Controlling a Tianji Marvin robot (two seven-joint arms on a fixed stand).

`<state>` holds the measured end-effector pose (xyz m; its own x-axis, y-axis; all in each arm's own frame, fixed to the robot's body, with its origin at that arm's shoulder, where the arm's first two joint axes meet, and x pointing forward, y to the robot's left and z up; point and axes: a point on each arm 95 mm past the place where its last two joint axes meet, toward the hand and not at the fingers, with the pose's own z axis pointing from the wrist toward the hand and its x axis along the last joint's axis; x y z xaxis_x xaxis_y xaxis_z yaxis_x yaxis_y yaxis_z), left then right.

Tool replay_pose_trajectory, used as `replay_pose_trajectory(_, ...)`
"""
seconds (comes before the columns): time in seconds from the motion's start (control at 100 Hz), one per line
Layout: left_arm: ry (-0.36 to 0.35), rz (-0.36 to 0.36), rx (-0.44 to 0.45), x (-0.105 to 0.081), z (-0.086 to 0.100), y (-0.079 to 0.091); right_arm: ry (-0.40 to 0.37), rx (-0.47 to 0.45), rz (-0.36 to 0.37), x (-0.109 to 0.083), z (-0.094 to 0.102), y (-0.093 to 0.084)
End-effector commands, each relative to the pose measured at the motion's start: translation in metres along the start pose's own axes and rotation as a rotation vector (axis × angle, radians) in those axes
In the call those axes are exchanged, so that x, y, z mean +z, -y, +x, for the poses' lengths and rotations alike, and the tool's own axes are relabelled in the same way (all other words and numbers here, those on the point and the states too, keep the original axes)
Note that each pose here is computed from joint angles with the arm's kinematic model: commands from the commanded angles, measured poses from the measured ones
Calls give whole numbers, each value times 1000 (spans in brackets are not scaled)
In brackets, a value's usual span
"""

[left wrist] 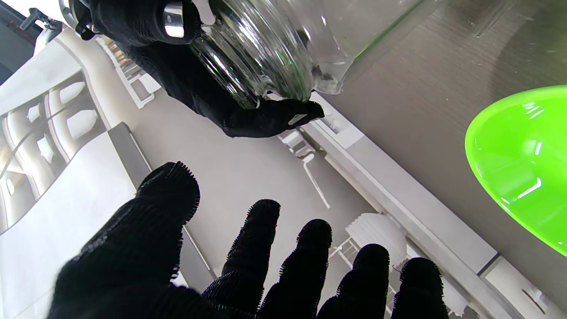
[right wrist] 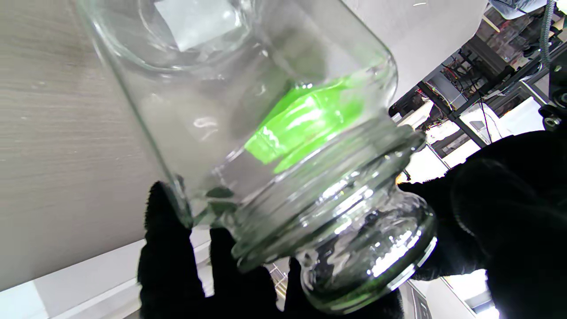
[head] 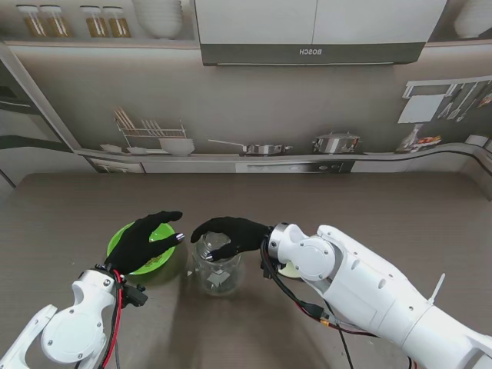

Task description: Pour mung beans into a glass jar with a funnel

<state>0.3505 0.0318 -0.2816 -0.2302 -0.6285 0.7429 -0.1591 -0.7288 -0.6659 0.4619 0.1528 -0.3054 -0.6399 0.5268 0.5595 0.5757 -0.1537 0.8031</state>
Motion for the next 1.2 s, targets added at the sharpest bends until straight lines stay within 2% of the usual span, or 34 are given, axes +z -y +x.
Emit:
replay_pose_trajectory(0.0, -5, -16, -5, 0, 4, -1, 65, 35, 131, -15, -24, 51)
replay_pose_trajectory(1.19, 3, -31, 0, 1, 4, -3, 79, 27, 118, -47, -26, 51)
